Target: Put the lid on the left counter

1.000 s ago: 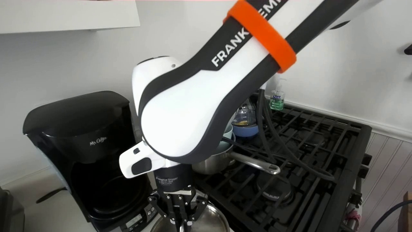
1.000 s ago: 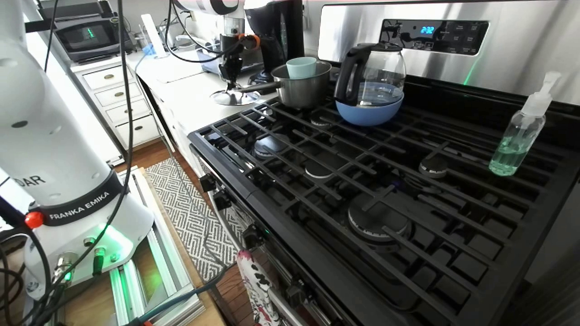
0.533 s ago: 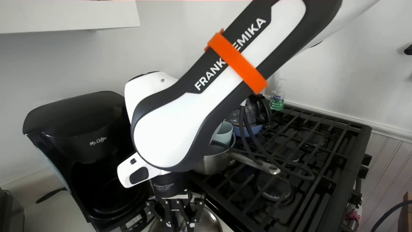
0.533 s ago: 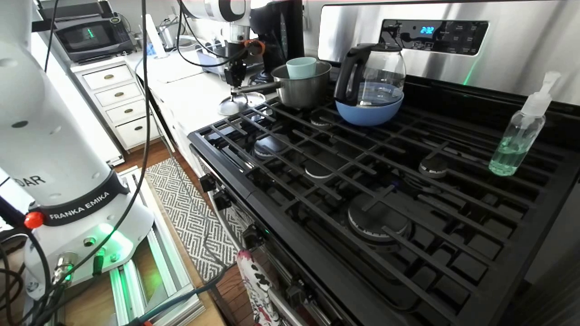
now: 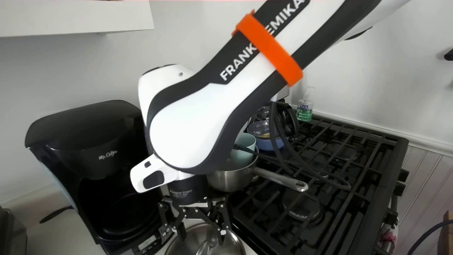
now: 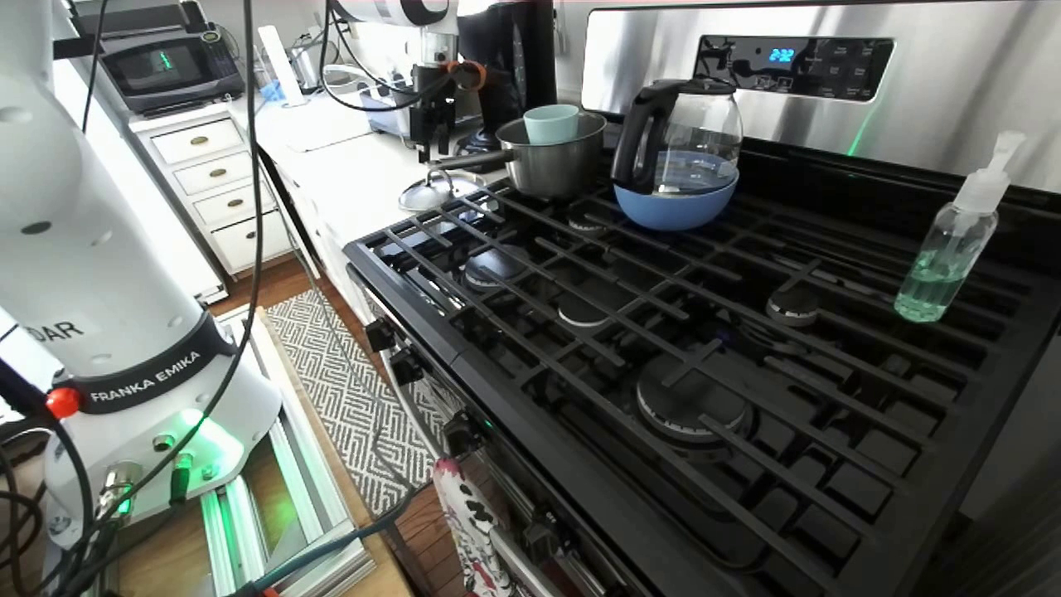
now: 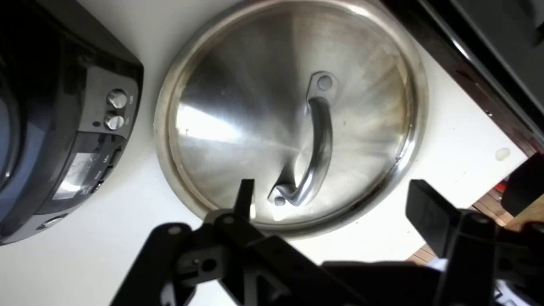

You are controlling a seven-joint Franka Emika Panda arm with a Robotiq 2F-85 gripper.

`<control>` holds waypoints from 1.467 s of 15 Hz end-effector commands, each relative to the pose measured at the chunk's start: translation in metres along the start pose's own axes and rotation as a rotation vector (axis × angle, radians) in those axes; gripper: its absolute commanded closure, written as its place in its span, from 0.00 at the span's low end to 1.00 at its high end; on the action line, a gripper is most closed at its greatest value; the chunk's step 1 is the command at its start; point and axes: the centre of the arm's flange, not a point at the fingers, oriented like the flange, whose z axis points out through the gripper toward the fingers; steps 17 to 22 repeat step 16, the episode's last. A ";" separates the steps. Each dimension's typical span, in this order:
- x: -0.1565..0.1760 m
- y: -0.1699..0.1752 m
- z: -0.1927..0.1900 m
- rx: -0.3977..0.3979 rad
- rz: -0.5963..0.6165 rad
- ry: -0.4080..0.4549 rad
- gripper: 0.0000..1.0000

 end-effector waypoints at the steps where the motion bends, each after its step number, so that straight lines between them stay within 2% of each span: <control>1: 0.007 -0.059 -0.008 -0.098 0.062 -0.107 0.00; 4: 0.023 -0.089 0.000 -0.199 0.117 -0.197 0.00; 5: 0.030 -0.104 0.002 -0.238 0.162 -0.195 0.00; 8: 0.048 -0.150 -0.006 -0.314 0.319 -0.113 0.00; 14: 0.047 -0.216 -0.030 -0.344 0.641 0.008 0.00; 15: 0.044 -0.178 -0.010 -0.315 0.553 -0.010 0.00; 16: 0.043 -0.187 -0.016 -0.328 0.584 -0.001 0.00; 22: 0.043 -0.187 -0.016 -0.328 0.584 -0.001 0.00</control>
